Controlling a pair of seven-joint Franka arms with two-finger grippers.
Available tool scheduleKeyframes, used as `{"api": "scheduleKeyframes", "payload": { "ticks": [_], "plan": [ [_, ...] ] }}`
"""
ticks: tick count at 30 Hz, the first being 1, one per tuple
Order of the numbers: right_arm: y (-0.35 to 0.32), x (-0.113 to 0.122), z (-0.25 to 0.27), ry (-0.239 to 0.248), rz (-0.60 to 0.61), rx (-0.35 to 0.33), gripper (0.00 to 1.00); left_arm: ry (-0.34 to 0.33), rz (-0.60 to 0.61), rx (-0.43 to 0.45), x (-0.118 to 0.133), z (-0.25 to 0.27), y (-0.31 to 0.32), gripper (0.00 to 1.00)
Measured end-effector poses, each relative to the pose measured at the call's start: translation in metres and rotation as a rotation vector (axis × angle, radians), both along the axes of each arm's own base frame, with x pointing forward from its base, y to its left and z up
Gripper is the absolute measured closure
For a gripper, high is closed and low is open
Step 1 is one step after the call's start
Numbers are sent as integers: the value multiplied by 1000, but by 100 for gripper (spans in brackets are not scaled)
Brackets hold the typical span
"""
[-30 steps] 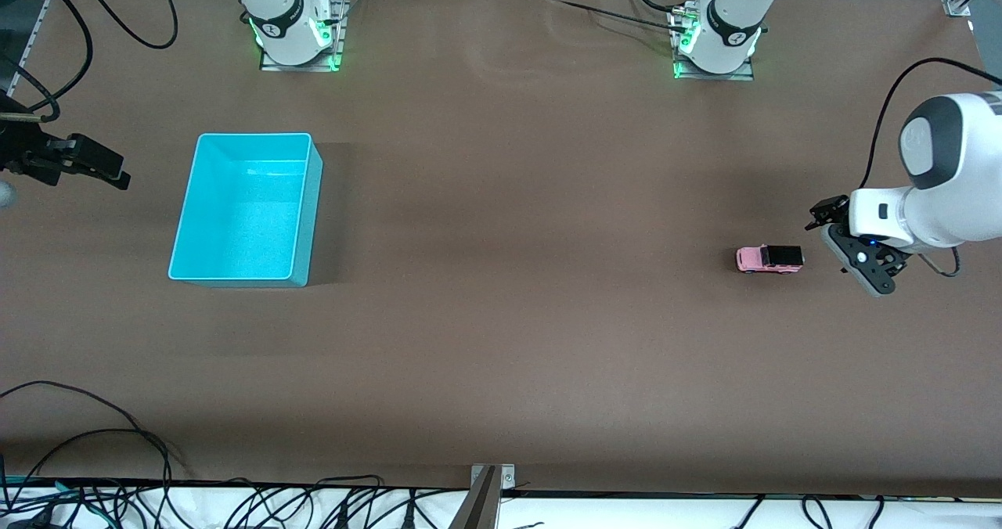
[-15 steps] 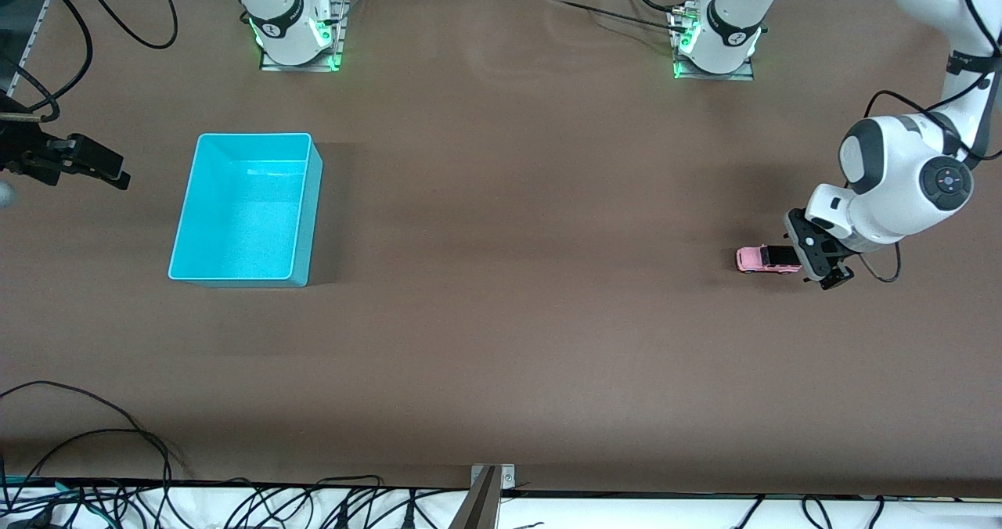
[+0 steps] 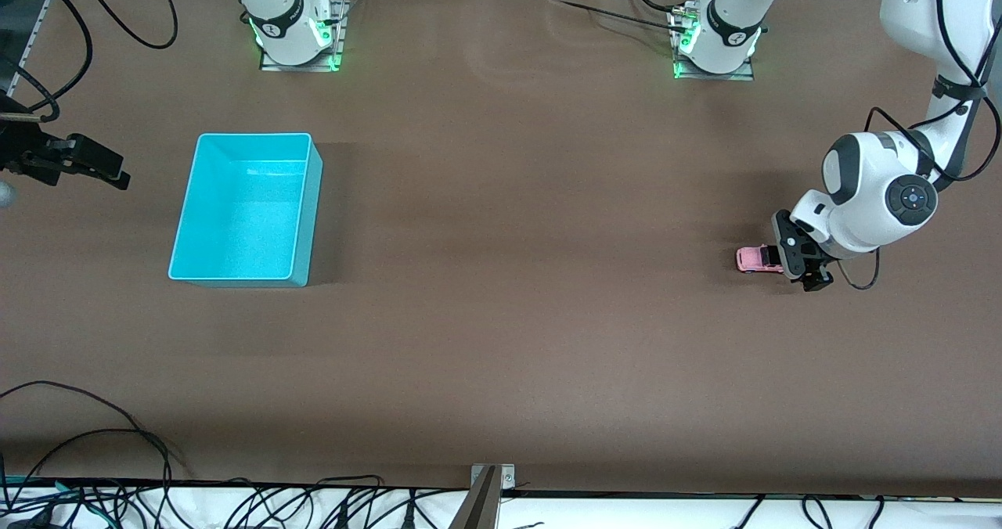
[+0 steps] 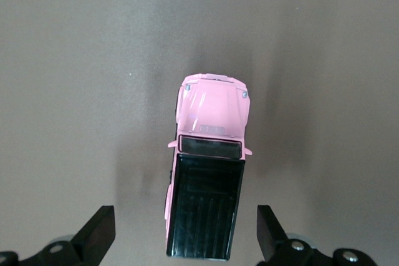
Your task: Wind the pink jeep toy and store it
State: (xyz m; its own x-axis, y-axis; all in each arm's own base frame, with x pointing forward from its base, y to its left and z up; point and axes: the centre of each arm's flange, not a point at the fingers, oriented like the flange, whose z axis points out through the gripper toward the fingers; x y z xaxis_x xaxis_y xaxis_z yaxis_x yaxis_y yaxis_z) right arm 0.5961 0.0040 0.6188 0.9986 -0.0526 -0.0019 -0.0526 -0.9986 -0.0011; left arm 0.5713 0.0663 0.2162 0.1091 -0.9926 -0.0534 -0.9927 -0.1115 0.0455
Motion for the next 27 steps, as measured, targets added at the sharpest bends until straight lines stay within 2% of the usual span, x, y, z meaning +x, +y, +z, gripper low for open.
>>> {"api": "scheduleKeyframes", "payload": {
  "ticks": [6, 7, 8, 12, 19, 27],
  "plan": [
    [0, 0, 0, 0, 0, 0, 0, 13, -33, -4, -3, -5, -2, 5],
    [0, 0, 0, 0, 0, 0, 0, 16, -39, -5, -4, -7, -2, 13],
    [0, 0, 0, 0, 0, 0, 0, 18, -43, -6, -4, -7, -2, 17],
    [0, 0, 0, 0, 0, 0, 0, 26, -50, -7, -7, -11, -3, 19],
    [0, 0, 0, 0, 0, 0, 0, 25, -62, -8, -7, -10, -5, 52],
    [0, 0, 0, 0, -1, 0, 0, 25, -69, -10, -7, -10, -8, 52]
  ]
}}
